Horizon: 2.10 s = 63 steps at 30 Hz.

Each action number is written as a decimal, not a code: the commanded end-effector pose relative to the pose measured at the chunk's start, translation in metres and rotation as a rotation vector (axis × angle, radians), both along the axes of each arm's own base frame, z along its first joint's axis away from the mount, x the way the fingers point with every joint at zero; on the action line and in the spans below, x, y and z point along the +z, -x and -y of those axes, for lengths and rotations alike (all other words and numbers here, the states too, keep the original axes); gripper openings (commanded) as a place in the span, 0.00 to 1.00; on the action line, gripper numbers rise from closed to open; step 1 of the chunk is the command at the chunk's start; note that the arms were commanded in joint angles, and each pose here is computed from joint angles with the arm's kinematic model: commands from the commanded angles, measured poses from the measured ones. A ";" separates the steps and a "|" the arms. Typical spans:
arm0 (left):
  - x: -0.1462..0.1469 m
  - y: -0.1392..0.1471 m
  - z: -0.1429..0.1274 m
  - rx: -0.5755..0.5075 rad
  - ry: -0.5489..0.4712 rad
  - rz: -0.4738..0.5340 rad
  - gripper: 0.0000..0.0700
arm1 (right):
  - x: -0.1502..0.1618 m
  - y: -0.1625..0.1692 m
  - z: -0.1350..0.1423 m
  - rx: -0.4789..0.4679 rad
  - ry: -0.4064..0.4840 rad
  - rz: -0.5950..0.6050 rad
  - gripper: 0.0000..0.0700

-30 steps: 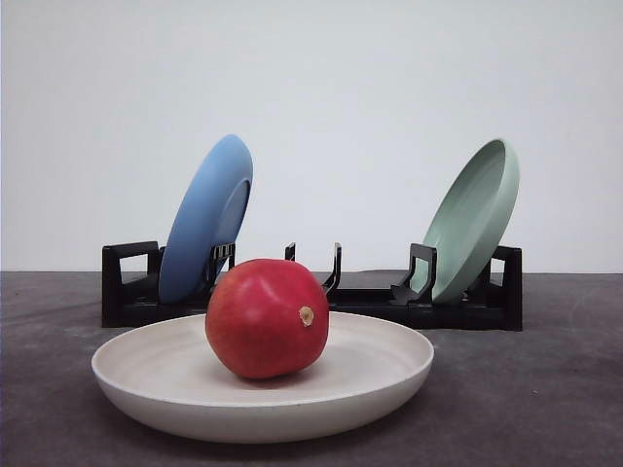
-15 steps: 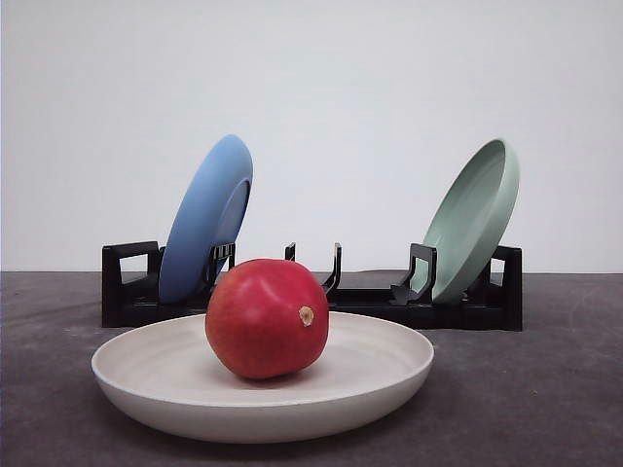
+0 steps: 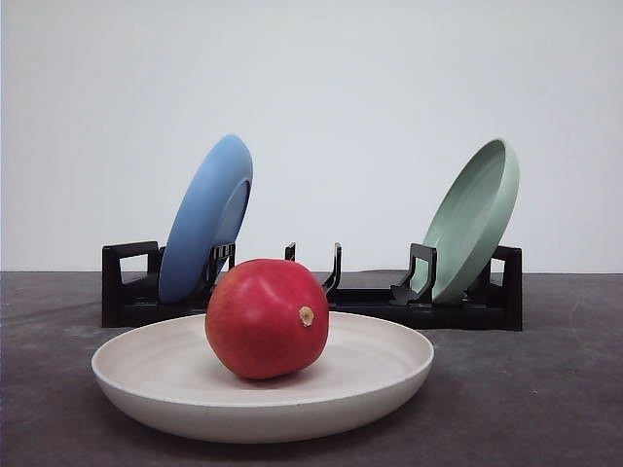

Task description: Place pomegranate in white plate

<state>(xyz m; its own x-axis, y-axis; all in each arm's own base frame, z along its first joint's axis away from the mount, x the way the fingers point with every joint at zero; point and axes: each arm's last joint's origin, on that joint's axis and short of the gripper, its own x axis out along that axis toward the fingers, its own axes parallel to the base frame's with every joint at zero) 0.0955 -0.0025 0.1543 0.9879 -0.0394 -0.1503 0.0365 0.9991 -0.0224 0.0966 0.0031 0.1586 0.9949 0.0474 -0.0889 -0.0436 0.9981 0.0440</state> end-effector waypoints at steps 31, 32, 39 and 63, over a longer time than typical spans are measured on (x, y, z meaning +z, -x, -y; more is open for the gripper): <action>-0.002 -0.001 0.000 0.006 0.007 0.002 0.03 | 0.000 0.000 0.000 0.000 -0.002 0.007 0.02; -0.002 -0.001 0.000 0.006 0.007 0.002 0.03 | 0.000 0.000 0.000 0.000 -0.002 0.007 0.02; -0.002 -0.001 0.000 0.006 0.007 0.002 0.03 | 0.000 0.000 0.000 0.000 -0.002 0.007 0.02; -0.002 -0.001 0.000 0.006 0.007 0.002 0.03 | 0.000 0.000 0.000 0.000 -0.002 0.007 0.02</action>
<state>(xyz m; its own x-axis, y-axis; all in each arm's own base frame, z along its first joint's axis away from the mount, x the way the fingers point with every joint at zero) 0.0955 -0.0025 0.1543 0.9879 -0.0394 -0.1503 0.0365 0.9991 -0.0225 0.0966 0.0031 0.1586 0.9949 0.0478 -0.0888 -0.0441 0.9981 0.0440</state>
